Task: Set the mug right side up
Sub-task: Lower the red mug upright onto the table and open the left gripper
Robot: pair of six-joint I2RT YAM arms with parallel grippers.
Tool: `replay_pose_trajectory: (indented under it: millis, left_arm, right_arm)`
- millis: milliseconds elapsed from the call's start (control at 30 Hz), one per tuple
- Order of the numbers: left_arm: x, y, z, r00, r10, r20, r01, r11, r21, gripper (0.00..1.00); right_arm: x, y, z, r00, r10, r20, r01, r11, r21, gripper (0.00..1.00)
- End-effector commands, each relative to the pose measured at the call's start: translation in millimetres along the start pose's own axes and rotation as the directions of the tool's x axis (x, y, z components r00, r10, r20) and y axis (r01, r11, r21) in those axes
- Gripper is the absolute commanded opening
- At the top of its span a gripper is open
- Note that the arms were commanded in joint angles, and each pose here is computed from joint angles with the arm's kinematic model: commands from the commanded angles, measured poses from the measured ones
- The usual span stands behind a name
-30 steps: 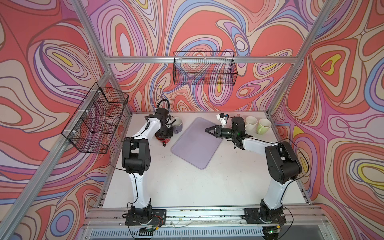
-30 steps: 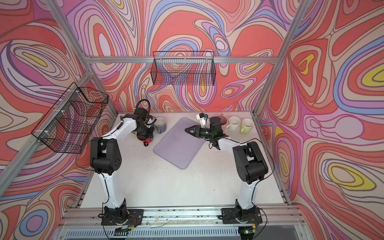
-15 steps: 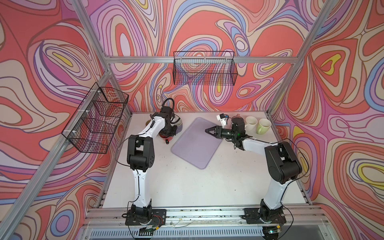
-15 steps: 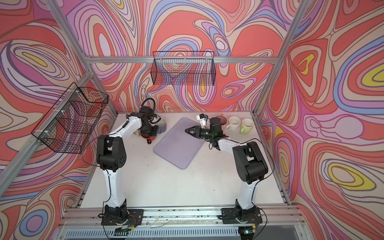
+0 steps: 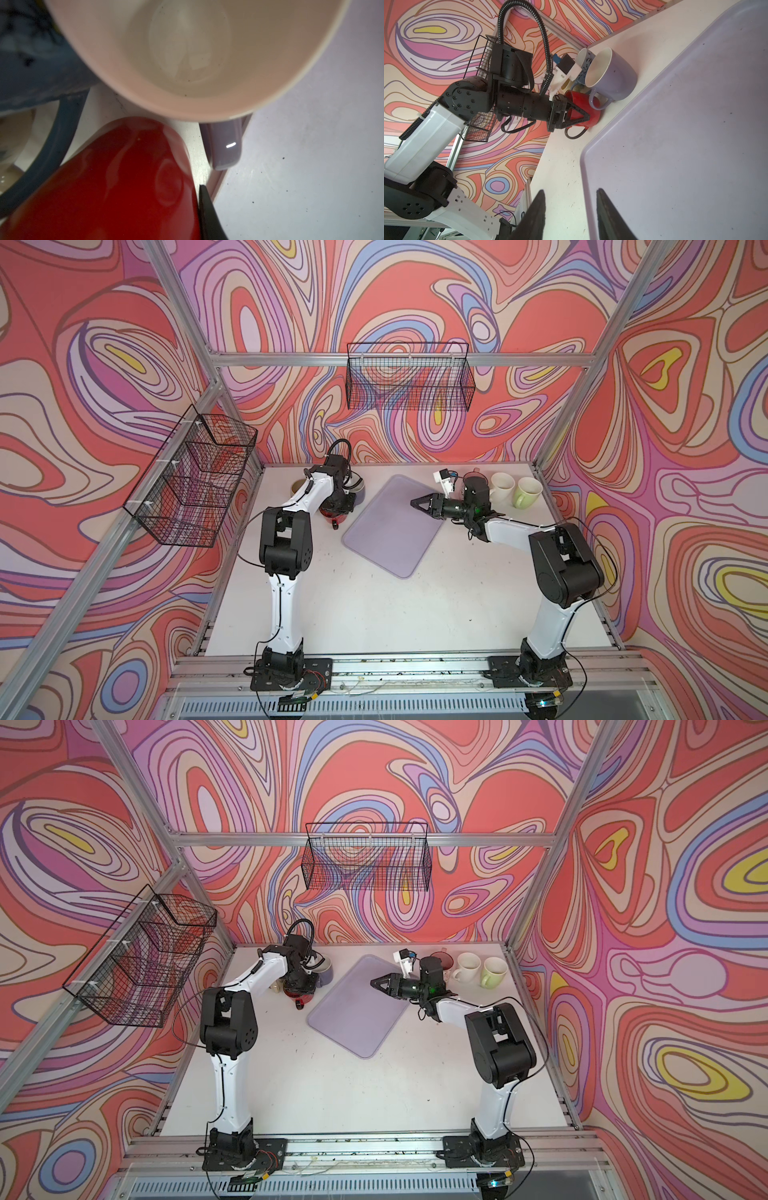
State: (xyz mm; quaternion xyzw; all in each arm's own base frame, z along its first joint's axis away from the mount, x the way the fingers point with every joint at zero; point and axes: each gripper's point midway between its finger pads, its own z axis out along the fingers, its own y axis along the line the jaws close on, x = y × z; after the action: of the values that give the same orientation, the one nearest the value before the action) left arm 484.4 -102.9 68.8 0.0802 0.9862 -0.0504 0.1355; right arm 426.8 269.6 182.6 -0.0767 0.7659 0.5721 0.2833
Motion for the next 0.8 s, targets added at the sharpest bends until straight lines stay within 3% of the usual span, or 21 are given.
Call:
replay_pose_trajectory:
  millis: [0, 400, 767]
  left_arm:
    - [-7.0, -0.8, -3.7, 1.0, 0.029, 0.008, -0.029, 0.999, -0.014, 0.0]
    - [-11.5, -4.2, 5.3, 0.999, 0.041, 0.001, -0.041, 0.999, -0.012, 0.08]
    - [-15.5, -5.3, 0.9, 0.999, 0.045, 0.017, -0.045, 0.999, -0.025, 0.3]
  right_arm:
    - [-1.0, -2.8, -3.0, 1.0, -0.004, 0.018, 0.004, 1.0, 0.003, 0.41]
    - [0.7, -3.6, -3.6, 1.0, 0.001, 0.016, -0.001, 1.0, 0.005, 0.41]
    - [4.0, -2.7, -4.4, 1.0, -0.005, 0.003, 0.005, 1.0, 0.002, 0.41]
